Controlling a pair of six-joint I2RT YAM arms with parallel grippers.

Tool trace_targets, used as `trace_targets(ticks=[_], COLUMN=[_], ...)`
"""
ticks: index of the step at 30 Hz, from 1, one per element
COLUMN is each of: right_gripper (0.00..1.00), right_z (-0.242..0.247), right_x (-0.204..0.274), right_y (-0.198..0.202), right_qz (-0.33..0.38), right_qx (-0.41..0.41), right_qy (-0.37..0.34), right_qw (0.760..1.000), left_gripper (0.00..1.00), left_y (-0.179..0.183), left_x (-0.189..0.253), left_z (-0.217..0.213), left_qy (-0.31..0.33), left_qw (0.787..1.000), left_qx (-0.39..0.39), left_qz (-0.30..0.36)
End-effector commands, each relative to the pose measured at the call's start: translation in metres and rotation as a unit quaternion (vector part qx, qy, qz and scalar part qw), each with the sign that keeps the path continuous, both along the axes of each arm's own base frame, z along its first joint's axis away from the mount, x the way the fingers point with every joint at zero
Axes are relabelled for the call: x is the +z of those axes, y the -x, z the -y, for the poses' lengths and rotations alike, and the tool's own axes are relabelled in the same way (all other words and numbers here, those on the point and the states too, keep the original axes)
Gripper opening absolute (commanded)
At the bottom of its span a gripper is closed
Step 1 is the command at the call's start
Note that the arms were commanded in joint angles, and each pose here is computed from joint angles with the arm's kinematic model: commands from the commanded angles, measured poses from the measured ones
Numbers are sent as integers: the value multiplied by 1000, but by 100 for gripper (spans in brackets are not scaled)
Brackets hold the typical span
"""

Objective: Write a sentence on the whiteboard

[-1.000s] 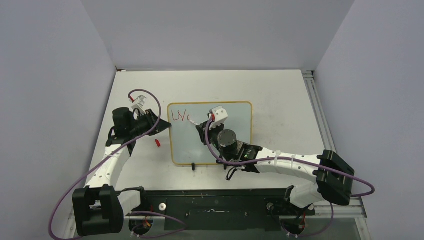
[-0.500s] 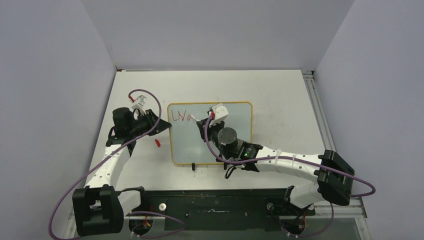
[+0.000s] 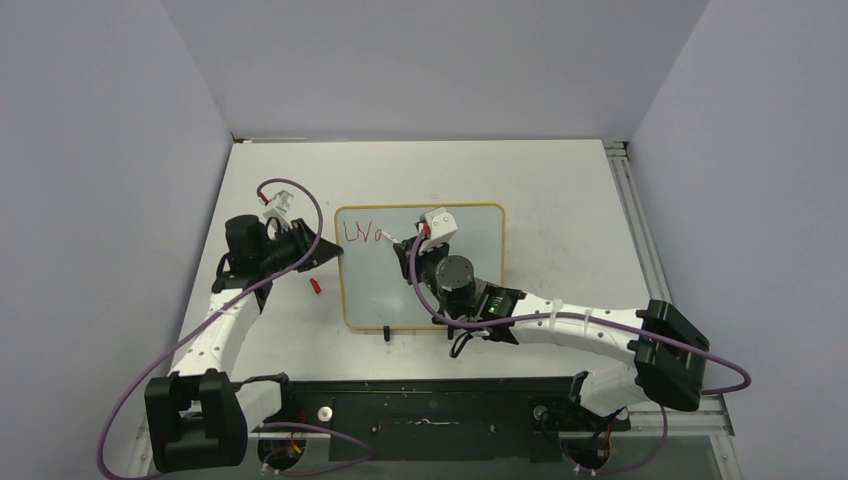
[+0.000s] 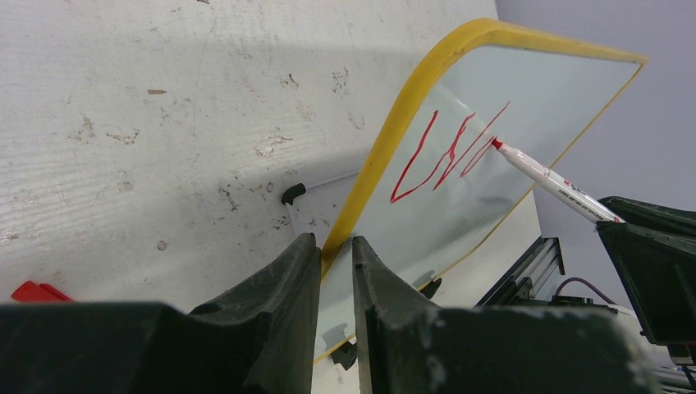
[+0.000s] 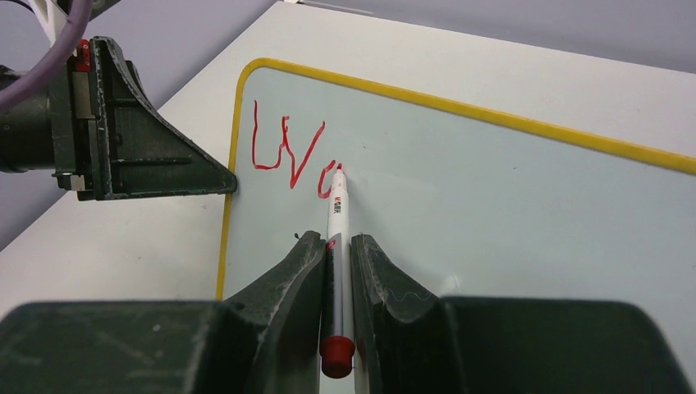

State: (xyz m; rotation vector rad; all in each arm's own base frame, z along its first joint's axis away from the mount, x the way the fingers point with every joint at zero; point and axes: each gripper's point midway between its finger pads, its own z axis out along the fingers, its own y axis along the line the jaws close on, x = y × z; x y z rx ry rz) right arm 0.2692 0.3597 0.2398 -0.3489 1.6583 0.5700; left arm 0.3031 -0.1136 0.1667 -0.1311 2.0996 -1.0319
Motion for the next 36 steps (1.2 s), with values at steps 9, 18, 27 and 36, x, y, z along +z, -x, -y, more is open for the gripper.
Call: trace_targets(ticks=[9,18,27,36], right_gripper=[5,5,5,5], right_z=[11,22,14,7], right_x=[-8,-6,29,40], right_y=[4,7,18,10], right_qz=[-13,-10,15,30], right_qx=[-11,-25,4,-1], right_qy=[-12,-10,-41,-46], right_qw=[1000,1000,999,998], left_gripper=[19,19,19,19], left_y=[-5,-5,-5,-6], left_x=[26,26,26,25], left_z=[5,4,5,4], left_qy=[1,2,1,0], left_qw=[999,999,999,999], left_qx=[-18,-17,-17,-17], left_qz=[38,38,38,38])
